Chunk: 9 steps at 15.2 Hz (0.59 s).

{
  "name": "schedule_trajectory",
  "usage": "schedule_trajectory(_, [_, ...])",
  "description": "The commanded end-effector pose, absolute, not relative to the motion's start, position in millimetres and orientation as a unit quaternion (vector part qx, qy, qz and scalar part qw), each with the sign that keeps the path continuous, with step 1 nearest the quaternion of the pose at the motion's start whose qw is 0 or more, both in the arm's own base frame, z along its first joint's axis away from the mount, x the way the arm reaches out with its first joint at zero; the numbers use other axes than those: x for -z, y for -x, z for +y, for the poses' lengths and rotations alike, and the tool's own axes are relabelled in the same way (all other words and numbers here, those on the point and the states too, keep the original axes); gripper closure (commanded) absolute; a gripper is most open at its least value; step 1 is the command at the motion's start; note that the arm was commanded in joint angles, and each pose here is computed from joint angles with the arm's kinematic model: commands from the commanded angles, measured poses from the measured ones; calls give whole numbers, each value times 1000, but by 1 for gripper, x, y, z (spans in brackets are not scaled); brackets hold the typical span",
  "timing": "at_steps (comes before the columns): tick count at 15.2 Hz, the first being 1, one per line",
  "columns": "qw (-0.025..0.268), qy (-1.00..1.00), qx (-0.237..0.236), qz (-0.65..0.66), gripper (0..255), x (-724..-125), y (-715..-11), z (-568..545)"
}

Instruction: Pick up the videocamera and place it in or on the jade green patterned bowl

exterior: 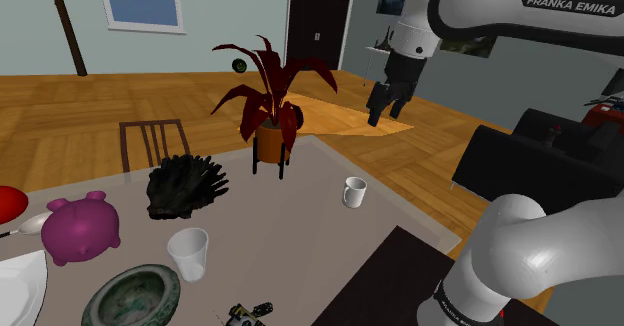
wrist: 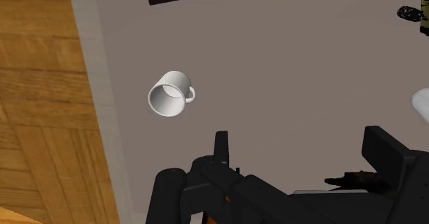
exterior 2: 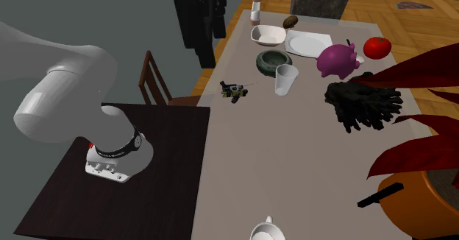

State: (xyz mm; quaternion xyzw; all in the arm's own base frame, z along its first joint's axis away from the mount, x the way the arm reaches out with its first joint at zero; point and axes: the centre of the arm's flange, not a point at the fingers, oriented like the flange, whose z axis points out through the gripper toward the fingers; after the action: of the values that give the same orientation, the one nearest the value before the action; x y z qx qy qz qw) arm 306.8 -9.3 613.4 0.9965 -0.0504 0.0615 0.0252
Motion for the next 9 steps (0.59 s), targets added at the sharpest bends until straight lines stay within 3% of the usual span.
schedule_trajectory(1, [25, -997, -62, -50, 0, -613, -307, -9])
schedule_trajectory(9, [31, -998, -51, -26, 0, -540, -333, 64])
